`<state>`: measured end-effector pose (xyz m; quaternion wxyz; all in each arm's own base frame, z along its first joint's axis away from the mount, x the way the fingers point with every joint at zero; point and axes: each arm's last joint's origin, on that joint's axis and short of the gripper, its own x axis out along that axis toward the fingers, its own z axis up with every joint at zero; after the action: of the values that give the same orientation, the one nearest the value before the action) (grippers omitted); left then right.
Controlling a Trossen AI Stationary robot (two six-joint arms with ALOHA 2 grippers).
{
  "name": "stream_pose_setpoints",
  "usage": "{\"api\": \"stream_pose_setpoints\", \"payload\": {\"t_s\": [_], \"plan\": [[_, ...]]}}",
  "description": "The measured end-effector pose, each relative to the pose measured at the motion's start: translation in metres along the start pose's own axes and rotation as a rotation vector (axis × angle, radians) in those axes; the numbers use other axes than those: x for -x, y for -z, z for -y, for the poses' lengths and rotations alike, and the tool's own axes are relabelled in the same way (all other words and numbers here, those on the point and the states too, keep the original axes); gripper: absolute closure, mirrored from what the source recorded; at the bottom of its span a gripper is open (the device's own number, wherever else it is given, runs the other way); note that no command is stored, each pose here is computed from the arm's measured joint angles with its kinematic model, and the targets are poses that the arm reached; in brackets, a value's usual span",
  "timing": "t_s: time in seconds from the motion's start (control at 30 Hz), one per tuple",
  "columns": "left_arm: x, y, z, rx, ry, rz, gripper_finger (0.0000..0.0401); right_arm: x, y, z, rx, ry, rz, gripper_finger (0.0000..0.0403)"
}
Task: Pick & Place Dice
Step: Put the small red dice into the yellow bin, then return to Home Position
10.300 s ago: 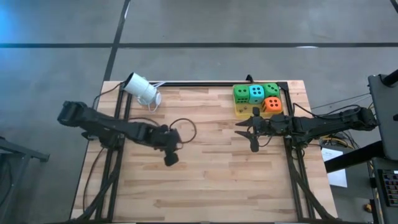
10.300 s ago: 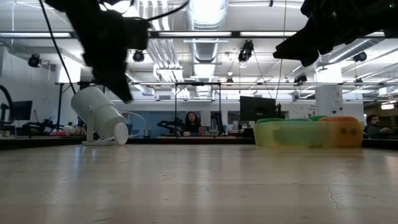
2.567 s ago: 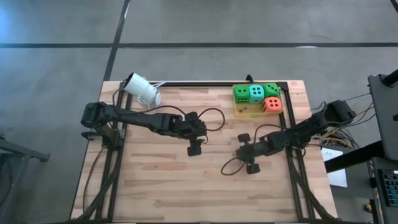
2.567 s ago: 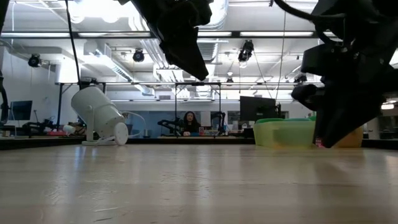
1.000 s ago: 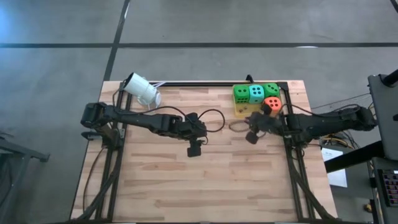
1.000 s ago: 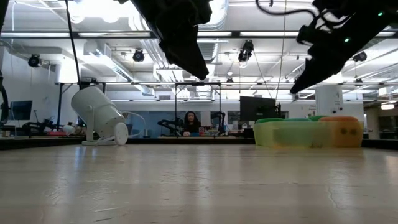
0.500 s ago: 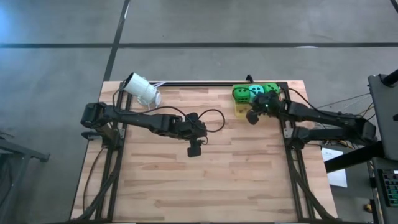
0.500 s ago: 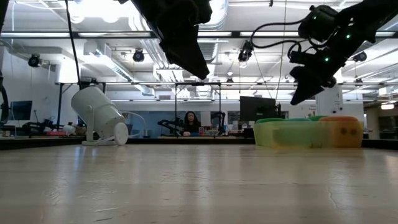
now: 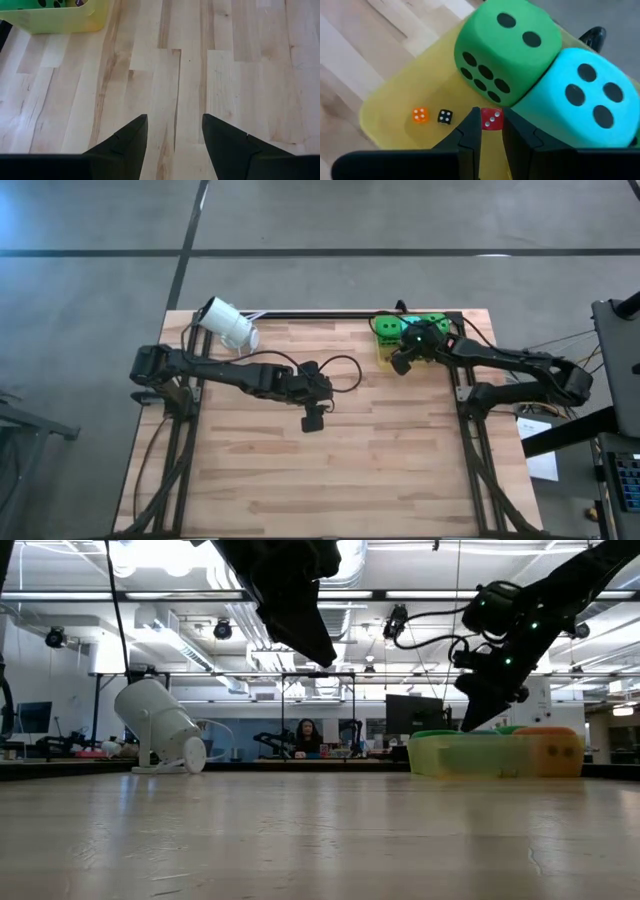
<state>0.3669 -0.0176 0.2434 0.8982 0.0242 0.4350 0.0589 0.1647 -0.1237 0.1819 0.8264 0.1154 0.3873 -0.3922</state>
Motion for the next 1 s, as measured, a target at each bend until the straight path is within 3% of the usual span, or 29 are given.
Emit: {"api": "stream_pose_setpoints", "payload": {"t_s": [0.43, 1.0], "plan": [[0.000, 0.000, 0.000, 0.000, 0.000, 0.000, 0.0208, -0.025, -0.002, 0.001, -0.040, 0.022, -0.004, 0.0338], [0.000, 0.000, 0.000, 0.001, 0.000, 0.000, 0.0205, -0.039, -0.017, -0.003, -0.105, 0.029, -0.036, 0.0200]]}}
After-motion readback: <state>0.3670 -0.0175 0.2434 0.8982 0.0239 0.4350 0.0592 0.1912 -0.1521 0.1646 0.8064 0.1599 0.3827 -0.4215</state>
